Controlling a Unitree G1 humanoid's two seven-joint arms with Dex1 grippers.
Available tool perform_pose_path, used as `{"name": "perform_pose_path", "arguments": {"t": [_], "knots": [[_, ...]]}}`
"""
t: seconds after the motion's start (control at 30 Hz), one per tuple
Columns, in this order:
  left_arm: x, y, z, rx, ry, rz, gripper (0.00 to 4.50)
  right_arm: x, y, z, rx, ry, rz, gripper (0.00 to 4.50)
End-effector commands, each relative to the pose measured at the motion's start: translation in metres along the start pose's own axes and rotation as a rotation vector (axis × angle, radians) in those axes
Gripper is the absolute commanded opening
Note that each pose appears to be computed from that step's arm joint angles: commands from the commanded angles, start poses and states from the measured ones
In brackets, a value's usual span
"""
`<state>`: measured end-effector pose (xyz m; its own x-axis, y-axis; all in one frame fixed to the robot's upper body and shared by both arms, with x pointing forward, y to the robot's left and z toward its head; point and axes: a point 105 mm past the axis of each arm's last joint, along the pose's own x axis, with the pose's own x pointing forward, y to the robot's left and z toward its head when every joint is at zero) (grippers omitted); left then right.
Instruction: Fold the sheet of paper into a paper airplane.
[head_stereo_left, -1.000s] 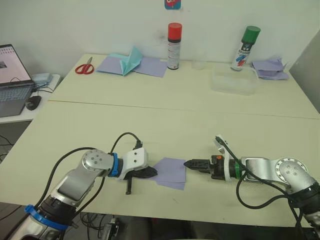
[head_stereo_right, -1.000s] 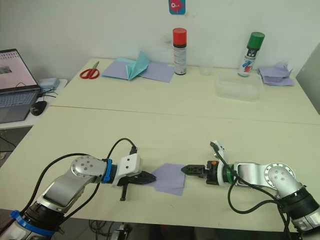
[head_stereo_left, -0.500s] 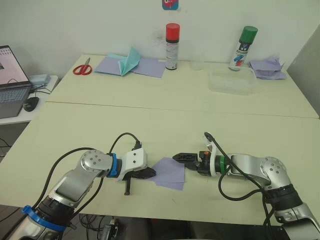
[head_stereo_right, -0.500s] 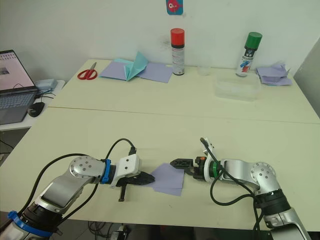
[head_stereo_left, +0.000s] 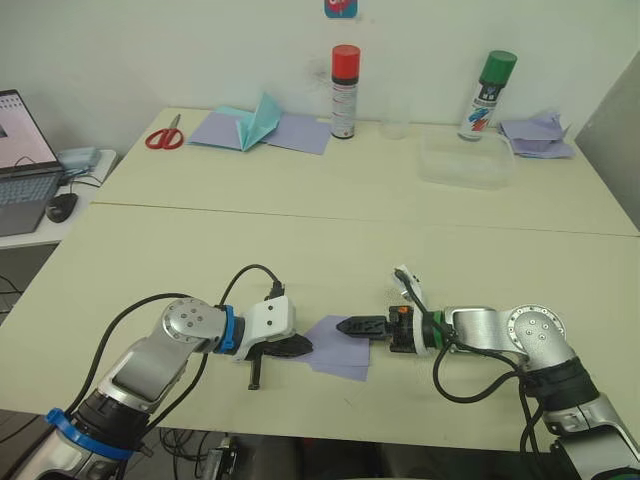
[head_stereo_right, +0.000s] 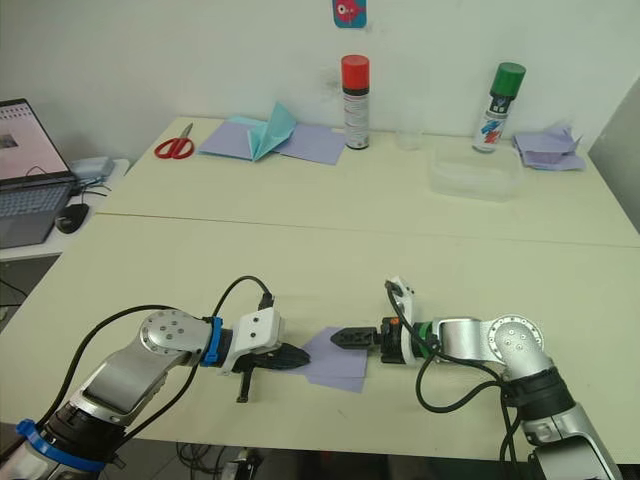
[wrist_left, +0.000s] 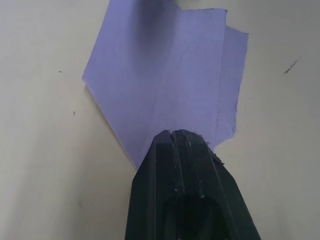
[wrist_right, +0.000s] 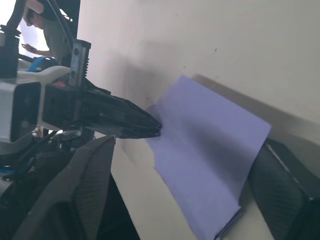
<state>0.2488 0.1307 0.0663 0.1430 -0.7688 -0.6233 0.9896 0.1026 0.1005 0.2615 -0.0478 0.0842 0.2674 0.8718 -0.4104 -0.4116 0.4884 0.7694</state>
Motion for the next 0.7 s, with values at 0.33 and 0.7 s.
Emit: {"name": "perform_pose_path", "arguments": {"t": [0.33,0.7], "knots": [[-0.001,-0.021,-0.035,-0.151,0.119,-0.047,0.00,-0.001,0.019,-0.003,-0.395,-0.014,0.094,0.06],[-0.007,-0.030,-0.042,-0.246,0.128,-0.008,0.00,0.003,0.018,-0.011,-0.969,-0.008,0.198,0.06]]}}
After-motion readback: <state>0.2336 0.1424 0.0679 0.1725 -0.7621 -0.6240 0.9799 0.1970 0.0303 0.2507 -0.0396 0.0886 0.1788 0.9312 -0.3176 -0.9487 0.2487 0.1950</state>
